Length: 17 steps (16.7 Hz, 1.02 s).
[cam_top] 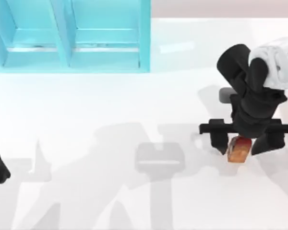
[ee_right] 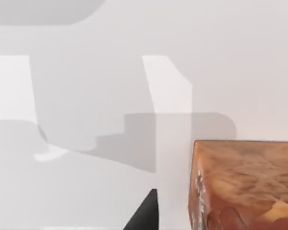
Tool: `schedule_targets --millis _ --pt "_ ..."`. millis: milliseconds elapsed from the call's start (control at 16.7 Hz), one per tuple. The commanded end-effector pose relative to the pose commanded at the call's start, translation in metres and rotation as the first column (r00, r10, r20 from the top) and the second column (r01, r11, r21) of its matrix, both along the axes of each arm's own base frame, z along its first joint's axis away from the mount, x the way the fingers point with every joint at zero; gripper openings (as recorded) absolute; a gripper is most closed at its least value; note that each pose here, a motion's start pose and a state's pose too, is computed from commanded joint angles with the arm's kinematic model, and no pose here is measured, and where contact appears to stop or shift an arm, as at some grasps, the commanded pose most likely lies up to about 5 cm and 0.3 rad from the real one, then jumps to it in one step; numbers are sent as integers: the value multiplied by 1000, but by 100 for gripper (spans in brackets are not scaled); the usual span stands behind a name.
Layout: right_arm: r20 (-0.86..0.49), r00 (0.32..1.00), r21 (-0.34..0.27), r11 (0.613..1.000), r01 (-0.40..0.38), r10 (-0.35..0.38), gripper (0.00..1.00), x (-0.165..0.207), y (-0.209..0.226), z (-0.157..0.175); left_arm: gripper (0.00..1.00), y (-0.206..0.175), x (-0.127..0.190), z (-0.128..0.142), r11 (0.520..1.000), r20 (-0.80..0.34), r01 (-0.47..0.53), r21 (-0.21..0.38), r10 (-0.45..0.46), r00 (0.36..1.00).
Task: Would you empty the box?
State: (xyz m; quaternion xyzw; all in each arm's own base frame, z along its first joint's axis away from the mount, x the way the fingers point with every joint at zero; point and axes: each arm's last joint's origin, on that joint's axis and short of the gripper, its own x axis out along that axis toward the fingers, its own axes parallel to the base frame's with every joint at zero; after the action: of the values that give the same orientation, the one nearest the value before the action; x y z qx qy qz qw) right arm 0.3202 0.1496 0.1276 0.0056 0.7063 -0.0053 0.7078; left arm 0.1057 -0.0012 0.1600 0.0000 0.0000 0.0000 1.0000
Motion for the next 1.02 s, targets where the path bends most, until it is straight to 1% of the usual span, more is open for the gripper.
schedule_targets --millis 60,120,660,840,1020 --pt "0 1000 0 1000 0 0 98 0 0 0 100 0 0 0 1000 0 0 0 0 1000" --pt "0 1000 0 1000 0 0 100 0 0 0 100 0 0 0 1000 0 0 0 0 1000" --pt "0 1000 0 1000 1 -1 100 0 0 1 100 0 0 0 1000 0 0 0 0 1000" --pt "-2 1000 -2 1000 2 -2 100 2 1 16 100 0 0 0 1000 0 0 0 0 1000" --pt "-2 1000 -2 1000 2 -2 100 3 1 43 100 0 0 0 1000 0 0 0 0 1000"
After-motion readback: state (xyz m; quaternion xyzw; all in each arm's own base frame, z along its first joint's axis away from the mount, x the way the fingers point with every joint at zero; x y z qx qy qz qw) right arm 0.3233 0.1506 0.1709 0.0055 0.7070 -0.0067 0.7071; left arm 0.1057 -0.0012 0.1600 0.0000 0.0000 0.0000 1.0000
